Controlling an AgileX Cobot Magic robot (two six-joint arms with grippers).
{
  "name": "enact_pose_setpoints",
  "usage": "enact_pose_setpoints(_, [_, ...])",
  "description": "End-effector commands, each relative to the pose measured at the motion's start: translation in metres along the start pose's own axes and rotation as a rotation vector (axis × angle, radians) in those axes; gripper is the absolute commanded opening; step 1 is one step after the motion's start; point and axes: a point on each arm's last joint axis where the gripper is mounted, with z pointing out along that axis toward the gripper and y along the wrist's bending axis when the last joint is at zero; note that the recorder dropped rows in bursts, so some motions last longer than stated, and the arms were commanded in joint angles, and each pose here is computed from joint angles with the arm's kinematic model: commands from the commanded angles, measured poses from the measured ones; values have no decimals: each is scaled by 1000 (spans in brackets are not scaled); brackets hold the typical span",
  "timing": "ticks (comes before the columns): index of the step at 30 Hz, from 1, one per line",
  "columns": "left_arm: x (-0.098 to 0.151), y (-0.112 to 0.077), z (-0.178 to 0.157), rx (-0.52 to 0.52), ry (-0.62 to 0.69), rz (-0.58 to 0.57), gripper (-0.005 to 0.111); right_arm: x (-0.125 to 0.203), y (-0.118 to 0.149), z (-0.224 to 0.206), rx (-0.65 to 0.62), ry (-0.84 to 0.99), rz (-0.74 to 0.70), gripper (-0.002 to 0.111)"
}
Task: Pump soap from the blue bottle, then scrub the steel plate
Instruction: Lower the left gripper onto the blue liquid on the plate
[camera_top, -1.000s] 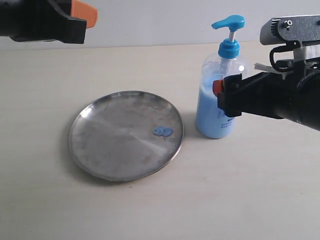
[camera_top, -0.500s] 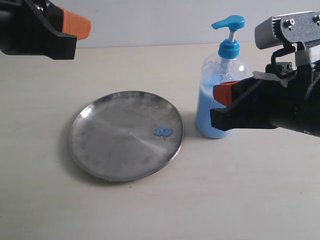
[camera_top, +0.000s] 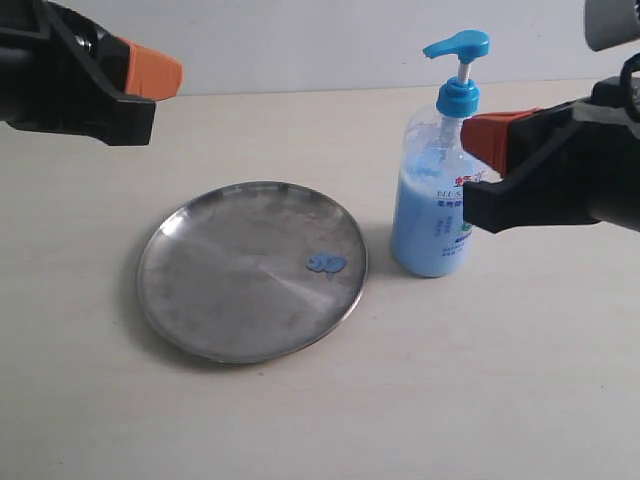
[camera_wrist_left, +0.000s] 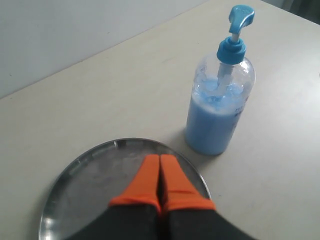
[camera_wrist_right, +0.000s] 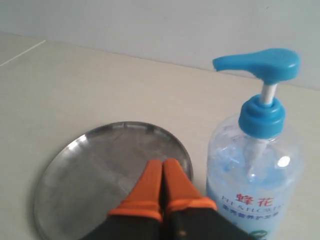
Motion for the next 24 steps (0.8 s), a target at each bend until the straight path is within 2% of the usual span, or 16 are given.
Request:
enact_pose_setpoints(1, [3,2,4,-5,13,0,0,-6,-7,-8,70,-61,-32,0])
enact_pose_setpoints(5, [9,1,21,22,60,-21,0,-10,-12,-11,131,-93,-38,0])
enact_pose_setpoints(13, [28,-2,65,117,161,-71,0,-10,-12,-11,132,-95,-68,0])
enact_pose_setpoints(24, [46,-9,107,268,262,-62,0,-1,-14,-10,142,-76,-128,0])
